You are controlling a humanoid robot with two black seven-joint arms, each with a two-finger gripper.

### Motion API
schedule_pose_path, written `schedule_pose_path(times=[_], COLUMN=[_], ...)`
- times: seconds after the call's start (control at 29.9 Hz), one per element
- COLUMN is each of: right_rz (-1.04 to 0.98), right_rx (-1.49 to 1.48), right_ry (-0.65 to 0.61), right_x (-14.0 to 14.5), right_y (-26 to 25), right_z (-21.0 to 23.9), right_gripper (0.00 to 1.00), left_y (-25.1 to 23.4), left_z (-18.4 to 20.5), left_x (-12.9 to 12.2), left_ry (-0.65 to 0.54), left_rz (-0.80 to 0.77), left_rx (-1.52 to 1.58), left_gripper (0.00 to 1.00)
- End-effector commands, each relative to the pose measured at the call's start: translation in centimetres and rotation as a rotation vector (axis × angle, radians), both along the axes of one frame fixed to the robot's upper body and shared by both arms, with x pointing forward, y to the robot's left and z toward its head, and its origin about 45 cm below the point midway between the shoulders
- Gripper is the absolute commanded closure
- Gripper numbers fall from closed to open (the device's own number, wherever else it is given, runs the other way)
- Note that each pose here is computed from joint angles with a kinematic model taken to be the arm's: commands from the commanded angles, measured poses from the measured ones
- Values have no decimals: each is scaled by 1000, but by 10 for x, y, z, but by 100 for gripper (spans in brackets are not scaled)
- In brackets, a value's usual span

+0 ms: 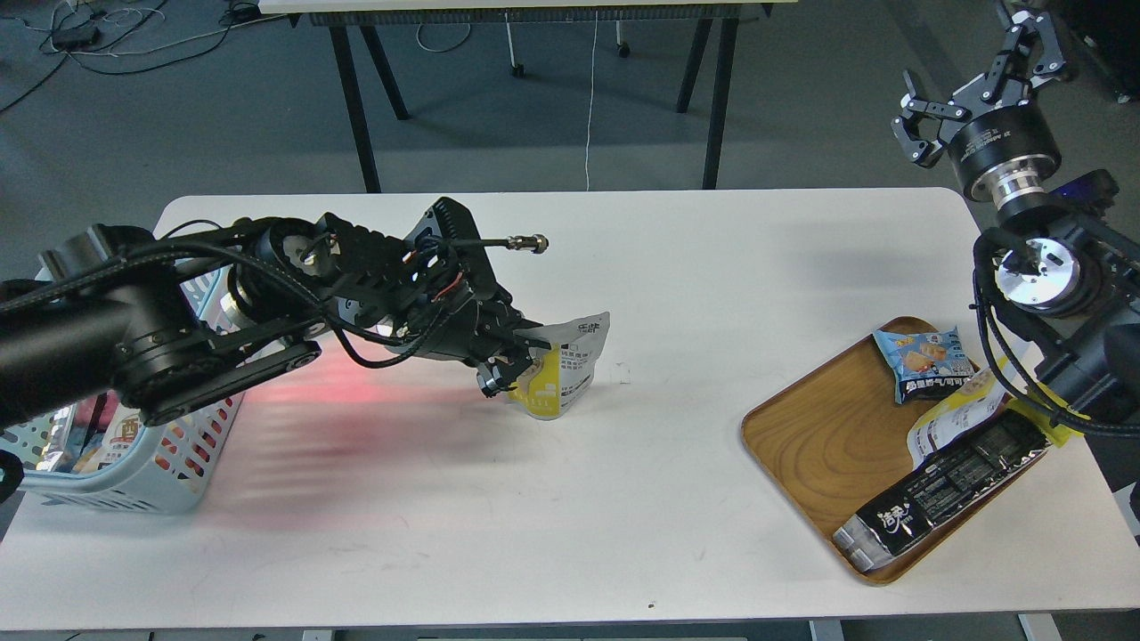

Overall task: Scan snack and place in basket
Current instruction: 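Grasp the top of the yellow bag with the left gripper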

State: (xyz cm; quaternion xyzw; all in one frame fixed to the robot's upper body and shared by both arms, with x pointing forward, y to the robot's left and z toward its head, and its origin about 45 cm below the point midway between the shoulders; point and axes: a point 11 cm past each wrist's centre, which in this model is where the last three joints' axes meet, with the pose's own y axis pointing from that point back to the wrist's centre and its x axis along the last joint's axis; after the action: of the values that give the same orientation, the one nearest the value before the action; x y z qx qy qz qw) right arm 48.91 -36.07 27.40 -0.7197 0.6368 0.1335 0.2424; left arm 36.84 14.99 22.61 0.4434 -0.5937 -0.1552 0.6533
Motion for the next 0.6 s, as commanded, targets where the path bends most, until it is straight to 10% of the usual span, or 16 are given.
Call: schedule_pose_path(times=[0.0,0.17,0.57], right_rz=[2,-2,-9], right_rx=[-5,-9,-12], right_ry=[0,-6,-9], right_x=[0,1,1], right_y=[0,-2,-6], right_z=[0,4,6], right_gripper=[1,1,1], left_y=[3,3,37], left_z=[-1,0,40], left_x=[3,3,0], left_ry=[-1,-2,-28], left_rz=[12,11,14], left_rx=[4,3,-40], left_gripper=[82,99,100])
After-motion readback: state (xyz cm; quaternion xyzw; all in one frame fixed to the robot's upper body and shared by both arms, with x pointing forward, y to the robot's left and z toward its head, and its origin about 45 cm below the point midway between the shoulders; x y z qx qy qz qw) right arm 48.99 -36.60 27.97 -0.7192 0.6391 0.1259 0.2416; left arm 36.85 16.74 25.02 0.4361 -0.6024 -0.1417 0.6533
